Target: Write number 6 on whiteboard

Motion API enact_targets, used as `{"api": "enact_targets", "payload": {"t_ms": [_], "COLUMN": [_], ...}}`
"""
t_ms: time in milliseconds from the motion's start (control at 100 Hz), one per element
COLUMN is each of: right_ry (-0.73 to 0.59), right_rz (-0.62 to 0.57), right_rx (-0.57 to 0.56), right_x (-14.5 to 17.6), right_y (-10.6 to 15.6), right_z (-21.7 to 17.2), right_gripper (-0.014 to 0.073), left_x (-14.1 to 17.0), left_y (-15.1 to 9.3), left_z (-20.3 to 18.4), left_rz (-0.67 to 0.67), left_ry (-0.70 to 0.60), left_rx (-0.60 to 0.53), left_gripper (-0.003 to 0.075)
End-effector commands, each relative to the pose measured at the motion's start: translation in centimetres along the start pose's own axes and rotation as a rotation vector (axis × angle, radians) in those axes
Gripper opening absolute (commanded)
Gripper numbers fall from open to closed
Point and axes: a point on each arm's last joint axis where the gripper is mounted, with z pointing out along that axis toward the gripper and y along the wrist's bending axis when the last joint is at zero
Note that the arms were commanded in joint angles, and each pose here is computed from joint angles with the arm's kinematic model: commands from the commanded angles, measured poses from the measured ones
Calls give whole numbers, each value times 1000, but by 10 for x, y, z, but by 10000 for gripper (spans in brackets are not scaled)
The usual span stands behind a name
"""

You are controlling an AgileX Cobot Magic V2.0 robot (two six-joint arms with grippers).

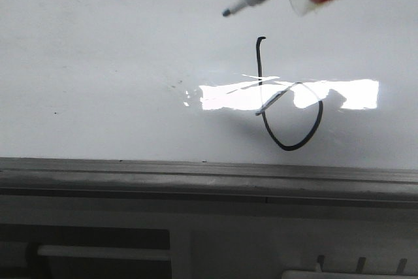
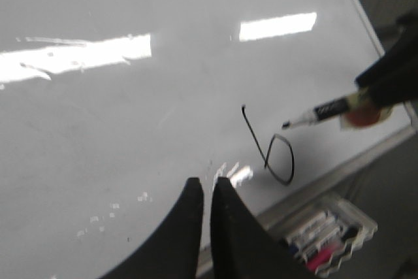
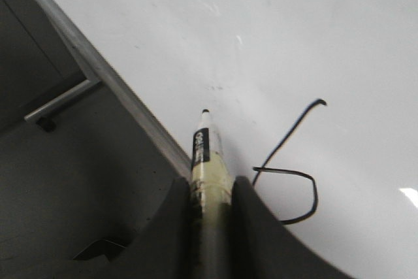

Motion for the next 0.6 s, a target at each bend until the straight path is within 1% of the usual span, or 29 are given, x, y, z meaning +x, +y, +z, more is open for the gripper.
{"api": "enact_targets", "payload": {"t_ms": [0, 40, 60, 90, 110, 160, 210, 260, 270, 330, 380, 470, 590], "right_ry": [-37, 16, 43, 77, 96, 131, 160, 174, 177, 177, 175, 175, 170], "right_rz": [-61, -84, -99, -127, -139, -170, -199, -223, -226, -255, -270, -290, -304], "right_rx": [-26, -38, -46, -55, -62, -80, -101, -127, -130, -157, -174, -197, -214], "right_x": [-9, -5, -3, 0, 1, 5, 6, 7, 7, 7, 7, 7, 7], "right_y": [6, 9, 11, 12, 14, 18, 23, 29, 30, 38, 43, 50, 55], "right_z": [-10, -6, -3, 1, 3, 10, 16, 21, 23, 27, 30, 32, 32], "right_gripper": [-43, -43, -43, -43, -43, -43, -43, -43, -43, -43, -43, -43, -43], "left_x": [-2, 3, 5, 8, 10, 15, 18, 20, 20, 19, 18, 15, 10], "left_y": [1, 1, 1, 1, 1, -1, -5, -12, -14, -24, -32, -44, -57], "left_z": [13, 21, 26, 32, 37, 47, 56, 66, 67, 77, 85, 97, 108], "left_rz": [50, 77, 91, 99, 113, 158, 208, 251, 274, 300, 329, 378, 409], "left_ry": [72, 136, 166, 204, 232, 298, 355, 405, 407, 428, 424, 414, 415], "left_rx": [10, 25, 32, 47, 61, 111, 183, 283, 301, 419, 490, 571, 624], "left_gripper": [147, 259, 290, 359, 392, 437, 441, 440, 440, 440, 440, 440, 440]}}
